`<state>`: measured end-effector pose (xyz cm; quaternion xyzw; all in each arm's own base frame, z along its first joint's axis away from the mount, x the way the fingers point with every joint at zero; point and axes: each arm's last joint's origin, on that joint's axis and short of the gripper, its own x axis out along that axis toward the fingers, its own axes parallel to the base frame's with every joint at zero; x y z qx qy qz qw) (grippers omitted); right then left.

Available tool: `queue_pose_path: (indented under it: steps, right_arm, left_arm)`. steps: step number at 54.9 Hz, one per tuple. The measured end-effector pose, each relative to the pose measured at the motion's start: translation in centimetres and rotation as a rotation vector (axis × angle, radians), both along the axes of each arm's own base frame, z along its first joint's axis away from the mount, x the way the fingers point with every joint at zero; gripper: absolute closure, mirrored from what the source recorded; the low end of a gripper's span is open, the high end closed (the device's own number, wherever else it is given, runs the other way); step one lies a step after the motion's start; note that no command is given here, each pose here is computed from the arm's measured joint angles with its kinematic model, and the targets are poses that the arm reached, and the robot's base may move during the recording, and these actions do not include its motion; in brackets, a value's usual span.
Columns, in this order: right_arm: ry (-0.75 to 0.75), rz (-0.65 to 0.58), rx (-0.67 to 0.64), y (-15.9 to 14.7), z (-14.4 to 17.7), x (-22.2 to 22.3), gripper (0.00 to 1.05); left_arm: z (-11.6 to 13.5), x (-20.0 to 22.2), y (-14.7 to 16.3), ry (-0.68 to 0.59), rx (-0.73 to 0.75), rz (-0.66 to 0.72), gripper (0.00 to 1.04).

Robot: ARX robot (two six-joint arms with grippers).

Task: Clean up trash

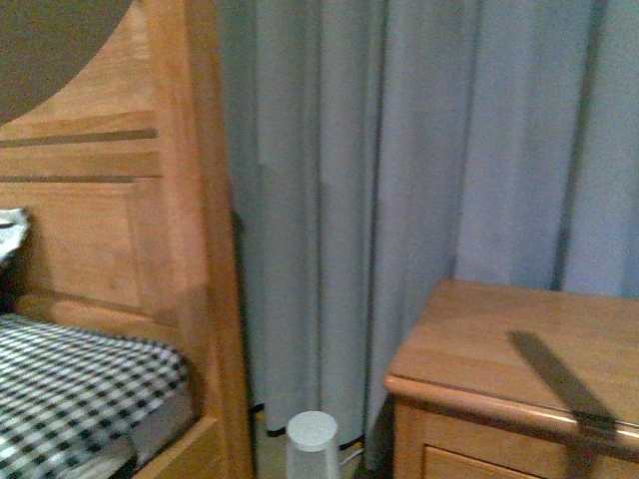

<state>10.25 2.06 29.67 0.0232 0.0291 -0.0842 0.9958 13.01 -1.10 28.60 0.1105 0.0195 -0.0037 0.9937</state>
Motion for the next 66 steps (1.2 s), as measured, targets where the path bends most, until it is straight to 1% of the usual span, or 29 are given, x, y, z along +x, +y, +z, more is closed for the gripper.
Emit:
queue_pose_path:
  steps: [59,66]
  right_arm:
    - [0.001,-0.002,0.000,-0.01,-0.01,0.01,0.84]
    - [0.006,0.015,-0.002,0.10,-0.05,0.09,0.84]
  left_arm:
    - [-0.07,0.04,0.00,0.003,-0.001,0.001,0.78]
    - [0.02,-0.11,0.10,-0.005,-0.005,0.021,0.79]
